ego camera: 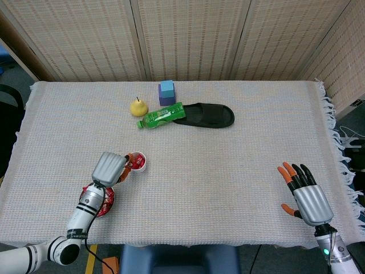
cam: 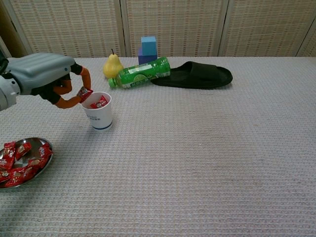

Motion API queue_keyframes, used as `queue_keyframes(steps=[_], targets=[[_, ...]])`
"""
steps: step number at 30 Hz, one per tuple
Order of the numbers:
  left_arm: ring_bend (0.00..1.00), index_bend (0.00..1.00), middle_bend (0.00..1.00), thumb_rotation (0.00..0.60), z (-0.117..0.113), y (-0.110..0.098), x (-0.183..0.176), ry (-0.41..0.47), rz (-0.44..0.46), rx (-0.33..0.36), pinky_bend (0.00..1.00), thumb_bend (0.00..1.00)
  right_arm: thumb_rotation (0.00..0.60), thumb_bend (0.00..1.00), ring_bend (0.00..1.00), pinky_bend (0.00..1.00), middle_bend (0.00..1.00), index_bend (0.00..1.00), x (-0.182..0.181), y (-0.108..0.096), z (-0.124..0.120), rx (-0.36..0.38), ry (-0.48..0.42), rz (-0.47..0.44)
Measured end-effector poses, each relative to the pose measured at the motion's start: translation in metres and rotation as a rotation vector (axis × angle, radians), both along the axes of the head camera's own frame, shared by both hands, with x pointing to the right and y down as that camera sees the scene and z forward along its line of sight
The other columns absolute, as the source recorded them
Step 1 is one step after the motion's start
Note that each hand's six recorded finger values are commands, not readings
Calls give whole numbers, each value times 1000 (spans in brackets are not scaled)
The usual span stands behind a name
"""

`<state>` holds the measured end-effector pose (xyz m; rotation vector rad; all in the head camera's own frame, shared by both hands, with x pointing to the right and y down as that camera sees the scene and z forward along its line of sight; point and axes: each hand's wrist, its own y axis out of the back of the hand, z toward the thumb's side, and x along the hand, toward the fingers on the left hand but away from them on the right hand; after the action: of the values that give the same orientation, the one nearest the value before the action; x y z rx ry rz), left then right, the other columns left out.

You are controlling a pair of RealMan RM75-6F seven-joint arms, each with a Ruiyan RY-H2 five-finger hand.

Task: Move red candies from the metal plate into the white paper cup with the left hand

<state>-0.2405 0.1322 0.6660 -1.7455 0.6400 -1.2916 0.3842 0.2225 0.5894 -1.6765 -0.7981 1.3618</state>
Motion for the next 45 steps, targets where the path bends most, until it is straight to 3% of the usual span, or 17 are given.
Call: queue_keyframes(steps=[10,15,28,31,36,45], targets=[[1000,435,1000,600,20,-24,8,-33,-23,8,1000,453,600,60,0,0,0,0,5,-3,-3,12,2,19],[1000,287,1000,600,27,-22,9,-41,-19,-6,1000,453,600,59,0,0,0,0,4,-3,-1,7,4,17],[1000,277,1000,600,17,-7,22,-7,21,-3,1000,449,600,60,0,0,0,0,2,-1,-3,11,-3,9],[1000,277,1000,600,9,1,16,6,14,-6,1000,439,600,59,0,0,0,0,1,0,-6,18,-11,3],[1000,288,1000,600,2,30,-20,2,-28,-69,1000,425,600,59,0,0,0,0,-2,3,-10,24,-26,-13],[1000,264,1000,600,3,78,-88,-102,-80,-113,1000,416,600,59,0,0,0,0,-8,8,-12,23,-41,-42]])
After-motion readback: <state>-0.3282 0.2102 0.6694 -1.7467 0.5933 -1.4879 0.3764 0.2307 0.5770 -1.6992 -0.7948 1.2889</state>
